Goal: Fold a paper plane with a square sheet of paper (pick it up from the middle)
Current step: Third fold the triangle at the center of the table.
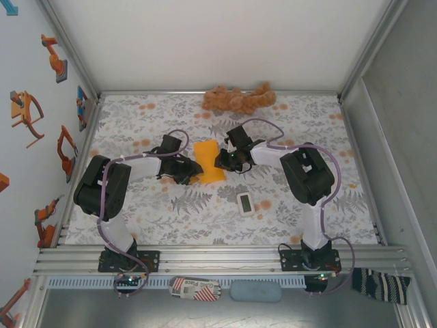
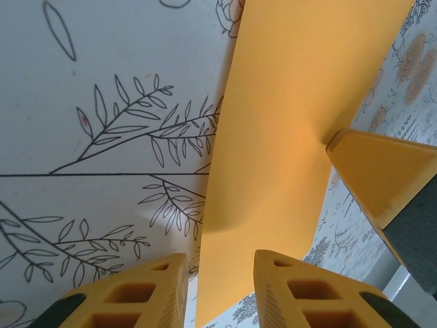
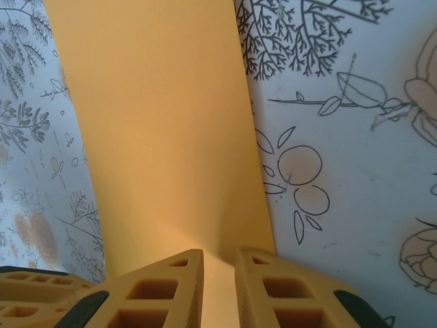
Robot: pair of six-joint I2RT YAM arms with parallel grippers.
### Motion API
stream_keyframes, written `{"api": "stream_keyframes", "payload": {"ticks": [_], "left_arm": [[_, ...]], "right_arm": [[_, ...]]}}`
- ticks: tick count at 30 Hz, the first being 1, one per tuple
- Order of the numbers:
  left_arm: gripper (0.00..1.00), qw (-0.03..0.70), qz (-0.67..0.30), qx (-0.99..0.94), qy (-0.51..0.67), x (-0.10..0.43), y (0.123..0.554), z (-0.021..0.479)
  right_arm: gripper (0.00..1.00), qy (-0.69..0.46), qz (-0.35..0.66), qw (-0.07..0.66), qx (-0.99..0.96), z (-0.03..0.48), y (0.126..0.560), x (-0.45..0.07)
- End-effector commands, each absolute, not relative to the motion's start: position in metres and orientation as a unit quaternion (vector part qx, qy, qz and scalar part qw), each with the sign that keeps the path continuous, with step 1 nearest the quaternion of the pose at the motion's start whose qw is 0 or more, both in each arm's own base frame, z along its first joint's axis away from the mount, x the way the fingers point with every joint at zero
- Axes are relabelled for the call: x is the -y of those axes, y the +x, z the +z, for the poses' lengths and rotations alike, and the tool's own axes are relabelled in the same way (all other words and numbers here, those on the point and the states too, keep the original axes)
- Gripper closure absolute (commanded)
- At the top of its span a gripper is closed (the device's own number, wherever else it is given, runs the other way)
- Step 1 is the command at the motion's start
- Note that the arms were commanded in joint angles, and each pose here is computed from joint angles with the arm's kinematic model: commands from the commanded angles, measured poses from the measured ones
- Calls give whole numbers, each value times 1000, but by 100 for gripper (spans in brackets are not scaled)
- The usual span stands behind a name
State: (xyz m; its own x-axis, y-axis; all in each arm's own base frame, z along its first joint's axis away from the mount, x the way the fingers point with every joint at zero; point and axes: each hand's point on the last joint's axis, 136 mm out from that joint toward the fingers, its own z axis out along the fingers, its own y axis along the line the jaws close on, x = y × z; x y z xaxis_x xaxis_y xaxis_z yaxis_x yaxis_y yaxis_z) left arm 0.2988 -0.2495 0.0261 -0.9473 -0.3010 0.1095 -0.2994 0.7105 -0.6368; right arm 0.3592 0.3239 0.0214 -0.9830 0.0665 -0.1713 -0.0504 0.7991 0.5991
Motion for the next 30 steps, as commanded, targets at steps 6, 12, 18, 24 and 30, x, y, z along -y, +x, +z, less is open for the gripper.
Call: {"api": "stream_keyframes", "payload": {"ticks": [6, 12, 18, 24, 30], "left_arm": [[69, -6, -377, -914, -151, 263, 305, 35], [69, -6, -378, -913, -152, 264, 308, 34], [69, 3, -384, -910, -156, 263, 318, 35], [69, 8, -391, -905, -167, 263, 334, 32], [72, 12, -400, -899, -178, 260, 346, 32]], "right_arm": [[80, 27, 292, 74, -953, 1, 352, -310], [80, 31, 295, 75, -952, 1, 353, -309], [81, 31, 295, 75, -952, 0, 353, -308], [81, 33, 294, 74, -952, -1, 352, -307], [80, 33, 297, 79, -951, 2, 353, -307]]}}
